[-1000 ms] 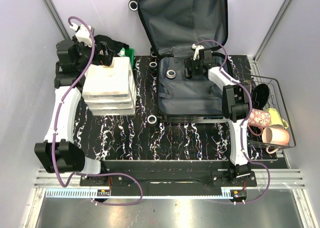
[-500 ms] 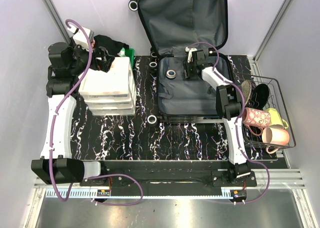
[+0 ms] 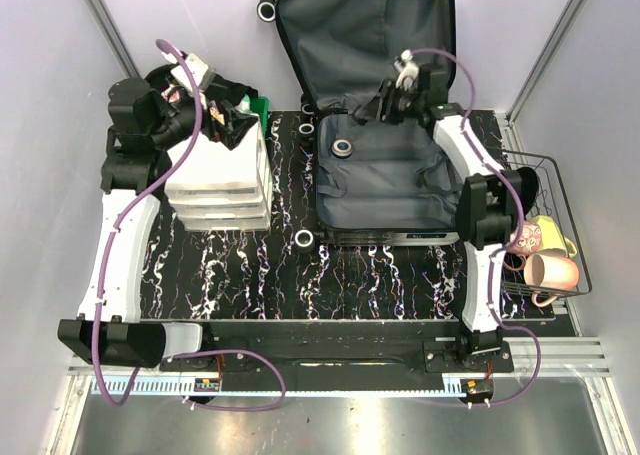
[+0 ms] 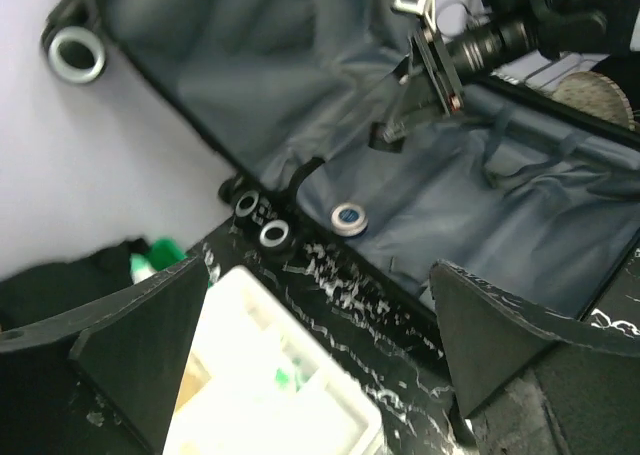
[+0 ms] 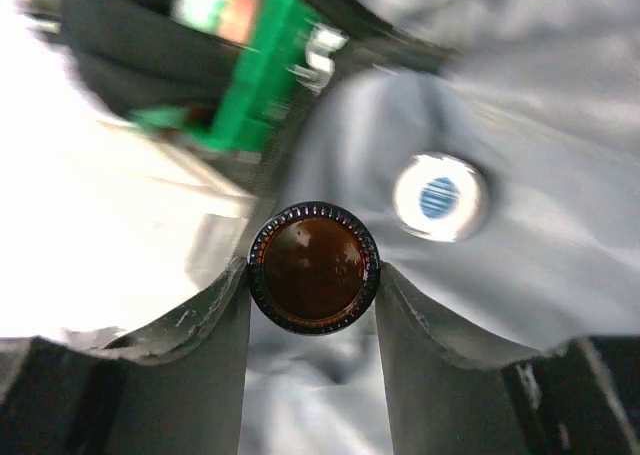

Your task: Open, take out, and arrange the luggage

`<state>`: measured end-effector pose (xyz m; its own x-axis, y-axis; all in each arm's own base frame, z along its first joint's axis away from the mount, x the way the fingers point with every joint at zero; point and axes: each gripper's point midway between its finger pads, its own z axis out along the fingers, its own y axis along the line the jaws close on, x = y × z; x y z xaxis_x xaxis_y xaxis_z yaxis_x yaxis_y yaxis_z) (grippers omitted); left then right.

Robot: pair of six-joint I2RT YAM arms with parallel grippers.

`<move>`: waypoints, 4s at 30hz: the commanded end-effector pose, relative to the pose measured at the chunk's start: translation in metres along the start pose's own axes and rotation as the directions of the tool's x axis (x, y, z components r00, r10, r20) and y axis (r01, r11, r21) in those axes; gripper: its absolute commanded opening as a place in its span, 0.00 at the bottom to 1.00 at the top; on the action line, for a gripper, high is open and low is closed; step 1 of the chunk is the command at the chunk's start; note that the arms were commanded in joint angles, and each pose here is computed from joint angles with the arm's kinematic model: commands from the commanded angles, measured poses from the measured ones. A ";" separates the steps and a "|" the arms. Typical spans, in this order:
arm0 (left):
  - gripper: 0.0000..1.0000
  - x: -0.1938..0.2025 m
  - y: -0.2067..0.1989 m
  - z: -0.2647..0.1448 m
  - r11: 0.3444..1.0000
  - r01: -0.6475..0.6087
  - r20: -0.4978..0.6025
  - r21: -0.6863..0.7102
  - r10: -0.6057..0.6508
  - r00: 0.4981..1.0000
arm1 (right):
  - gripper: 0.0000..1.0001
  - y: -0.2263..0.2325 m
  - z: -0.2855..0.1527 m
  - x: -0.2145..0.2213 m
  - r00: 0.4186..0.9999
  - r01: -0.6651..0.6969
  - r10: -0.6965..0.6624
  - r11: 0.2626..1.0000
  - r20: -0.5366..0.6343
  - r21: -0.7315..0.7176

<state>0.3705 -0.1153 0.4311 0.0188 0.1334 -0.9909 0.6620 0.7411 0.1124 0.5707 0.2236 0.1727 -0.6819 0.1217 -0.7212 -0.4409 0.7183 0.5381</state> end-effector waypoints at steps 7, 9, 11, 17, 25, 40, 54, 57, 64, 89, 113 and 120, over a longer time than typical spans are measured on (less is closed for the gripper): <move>0.99 -0.064 -0.057 0.024 0.931 -0.365 0.404 0.000 0.334 0.852 | 0.00 0.234 -0.163 -0.096 0.981 -0.014 0.152 0.682 0.123 -0.731; 0.99 -0.066 -0.066 0.028 0.908 -0.419 0.434 -0.028 0.388 0.813 | 0.00 0.255 -0.176 -0.091 0.982 -0.024 0.158 0.653 0.106 -0.757; 0.99 -0.062 -0.082 0.036 0.889 -0.456 0.463 -0.044 0.423 0.779 | 0.00 0.274 -0.190 -0.086 0.985 -0.024 0.147 0.623 0.086 -0.782; 0.99 -0.065 -0.115 0.041 0.798 -0.590 0.534 -0.121 0.554 0.639 | 0.00 0.318 -0.213 -0.051 0.999 0.010 0.039 0.543 0.037 -0.840; 0.93 -0.067 -0.141 0.040 0.697 -0.676 0.550 -0.241 0.672 0.496 | 0.00 0.337 -0.218 -0.029 1.000 0.018 -0.020 0.511 0.009 -0.859; 0.55 -0.075 -0.134 0.042 0.691 -0.653 0.514 -0.311 0.700 0.496 | 0.00 0.352 -0.219 -0.018 0.998 0.024 -0.059 0.480 -0.005 -0.877; 0.04 -0.050 -0.134 0.046 0.667 -0.711 0.428 -0.223 0.722 0.543 | 0.82 0.316 -0.199 -0.020 0.998 0.051 -0.063 0.609 0.016 -0.791; 0.01 -0.038 -0.135 0.046 0.667 -0.722 0.400 -0.181 0.721 0.566 | 0.90 0.298 -0.195 -0.025 0.990 0.142 -0.098 0.708 0.102 -0.692; 0.00 -0.031 -0.136 0.046 0.671 -0.727 0.375 -0.147 0.718 0.586 | 0.92 0.293 -0.200 -0.021 0.907 0.420 -0.320 0.737 0.274 -0.530; 0.00 -0.019 -0.143 0.054 0.695 -0.713 0.337 -0.087 0.694 0.636 | 0.82 0.309 -0.168 -0.012 0.749 0.652 -0.595 0.740 0.292 -0.164; 0.89 -0.021 -0.143 0.030 0.788 -0.616 0.359 0.027 0.567 0.741 | 0.00 0.308 -0.179 -0.012 0.812 0.581 -0.525 0.768 0.256 -0.269; 0.94 -0.008 -0.155 0.000 0.754 -0.631 0.371 0.183 0.541 0.754 | 0.00 0.319 -0.208 0.005 0.922 0.367 -0.360 0.693 0.143 -0.621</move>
<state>0.3031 -0.2246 0.4053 0.5990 0.3472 -0.7216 0.5651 0.4552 0.6881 0.3495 0.3074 0.3973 -0.3402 -0.0867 -0.9364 -0.8775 0.3871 0.2830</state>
